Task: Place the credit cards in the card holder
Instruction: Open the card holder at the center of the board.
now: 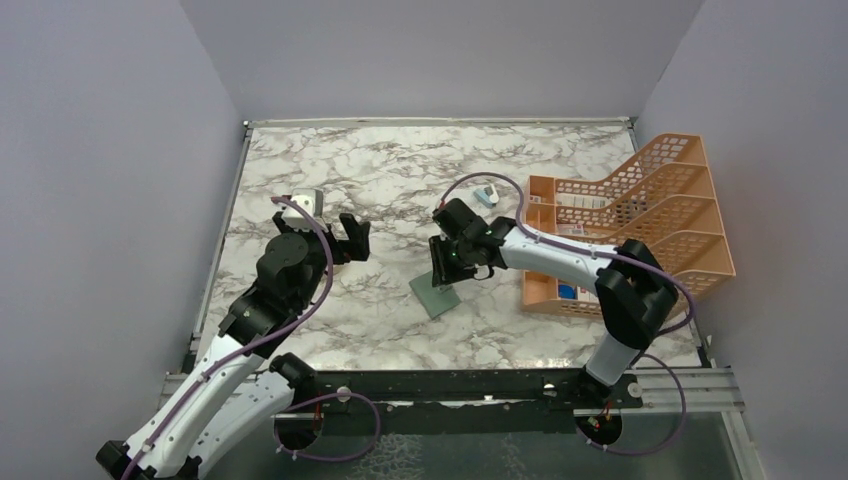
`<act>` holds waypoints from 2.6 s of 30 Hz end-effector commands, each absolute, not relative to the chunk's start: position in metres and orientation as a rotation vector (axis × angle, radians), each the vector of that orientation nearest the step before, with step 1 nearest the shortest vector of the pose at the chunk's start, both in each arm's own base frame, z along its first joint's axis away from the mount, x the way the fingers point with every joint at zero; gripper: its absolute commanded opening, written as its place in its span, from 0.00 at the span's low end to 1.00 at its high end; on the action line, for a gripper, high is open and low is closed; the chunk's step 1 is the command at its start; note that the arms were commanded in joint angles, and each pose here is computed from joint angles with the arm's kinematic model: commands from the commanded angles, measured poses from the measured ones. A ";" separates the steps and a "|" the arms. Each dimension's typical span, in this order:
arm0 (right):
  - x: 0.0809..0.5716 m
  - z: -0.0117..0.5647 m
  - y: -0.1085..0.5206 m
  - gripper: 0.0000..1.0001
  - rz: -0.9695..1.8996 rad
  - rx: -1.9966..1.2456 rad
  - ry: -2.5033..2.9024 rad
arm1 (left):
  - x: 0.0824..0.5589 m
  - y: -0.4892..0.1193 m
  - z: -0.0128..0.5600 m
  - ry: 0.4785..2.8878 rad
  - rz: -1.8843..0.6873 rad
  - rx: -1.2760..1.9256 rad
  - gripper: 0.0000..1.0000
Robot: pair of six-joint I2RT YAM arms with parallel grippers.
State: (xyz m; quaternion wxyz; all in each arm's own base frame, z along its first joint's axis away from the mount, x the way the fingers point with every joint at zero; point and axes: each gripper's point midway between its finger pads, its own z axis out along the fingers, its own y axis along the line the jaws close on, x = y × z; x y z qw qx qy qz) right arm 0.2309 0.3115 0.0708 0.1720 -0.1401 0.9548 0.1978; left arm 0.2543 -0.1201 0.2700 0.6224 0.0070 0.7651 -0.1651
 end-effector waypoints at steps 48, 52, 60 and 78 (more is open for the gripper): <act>0.236 -0.001 0.301 0.28 0.058 -0.639 2.727 | 0.256 -0.098 0.264 1.733 -0.287 -0.073 0.97; 0.237 0.001 0.296 0.16 0.032 -0.615 2.716 | 0.255 -0.099 0.263 1.738 -0.301 -0.079 0.96; 0.241 0.029 0.306 0.01 0.154 -0.561 2.644 | 0.249 -0.126 0.243 1.834 -0.453 -0.065 0.81; 0.209 0.119 0.331 0.01 0.654 -0.406 2.552 | 0.242 -0.172 0.168 2.131 -0.644 -0.120 0.67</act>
